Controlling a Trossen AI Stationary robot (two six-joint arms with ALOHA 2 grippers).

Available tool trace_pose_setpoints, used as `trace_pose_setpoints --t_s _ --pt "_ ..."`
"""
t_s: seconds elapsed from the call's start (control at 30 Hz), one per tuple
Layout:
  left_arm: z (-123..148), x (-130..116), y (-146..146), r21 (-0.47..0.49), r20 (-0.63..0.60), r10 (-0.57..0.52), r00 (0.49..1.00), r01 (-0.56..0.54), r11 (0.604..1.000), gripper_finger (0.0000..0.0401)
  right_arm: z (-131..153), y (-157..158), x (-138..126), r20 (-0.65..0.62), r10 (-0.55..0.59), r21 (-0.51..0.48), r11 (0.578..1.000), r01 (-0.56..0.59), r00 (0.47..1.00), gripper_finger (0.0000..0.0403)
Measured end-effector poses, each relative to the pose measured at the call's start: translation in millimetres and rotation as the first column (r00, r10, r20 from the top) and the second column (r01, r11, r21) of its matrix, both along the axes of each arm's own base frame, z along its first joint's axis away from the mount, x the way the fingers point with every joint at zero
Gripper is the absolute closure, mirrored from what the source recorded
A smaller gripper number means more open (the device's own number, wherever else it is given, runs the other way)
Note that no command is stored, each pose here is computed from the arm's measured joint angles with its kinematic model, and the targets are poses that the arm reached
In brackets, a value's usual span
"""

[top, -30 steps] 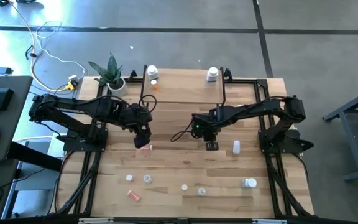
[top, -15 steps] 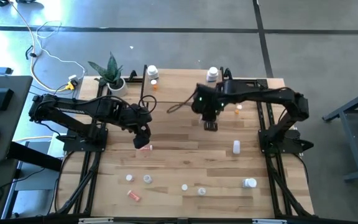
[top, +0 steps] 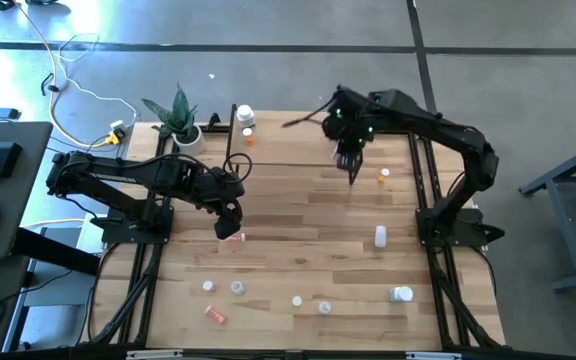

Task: Pick and place medicine bottles onto shelf by color
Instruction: Put the white pill bottle on the shelf

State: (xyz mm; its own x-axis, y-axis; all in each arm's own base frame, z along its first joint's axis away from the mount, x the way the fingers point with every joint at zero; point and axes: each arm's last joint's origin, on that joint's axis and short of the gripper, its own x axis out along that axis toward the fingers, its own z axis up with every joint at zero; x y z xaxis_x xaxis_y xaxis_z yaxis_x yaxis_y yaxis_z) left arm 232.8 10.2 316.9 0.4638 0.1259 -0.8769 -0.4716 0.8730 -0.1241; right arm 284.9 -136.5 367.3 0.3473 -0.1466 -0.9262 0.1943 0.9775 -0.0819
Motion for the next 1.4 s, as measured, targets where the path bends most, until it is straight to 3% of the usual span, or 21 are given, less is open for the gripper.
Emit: trace_pose_setpoints --t_s 0.5,0.73,1.4 --pt "0 0 0 0.0 0.0 0.0 1.0 0.0 1.0 0.0183 -2 -57 -33 -0.003 -0.126 0.02 0.992 0.126 0.992 0.0332" --pt "0 0 0 0.001 0.001 0.001 1.0 -0.001 1.0 0.0183 -18 -54 -25 -0.091 -0.115 0.097 0.988 0.124 0.989 0.0332" --pt "0 0 0 0.003 0.001 0.002 1.0 -0.002 1.0 0.0183 -28 -47 -22 -0.129 -0.111 0.121 0.985 0.127 0.985 0.0332"
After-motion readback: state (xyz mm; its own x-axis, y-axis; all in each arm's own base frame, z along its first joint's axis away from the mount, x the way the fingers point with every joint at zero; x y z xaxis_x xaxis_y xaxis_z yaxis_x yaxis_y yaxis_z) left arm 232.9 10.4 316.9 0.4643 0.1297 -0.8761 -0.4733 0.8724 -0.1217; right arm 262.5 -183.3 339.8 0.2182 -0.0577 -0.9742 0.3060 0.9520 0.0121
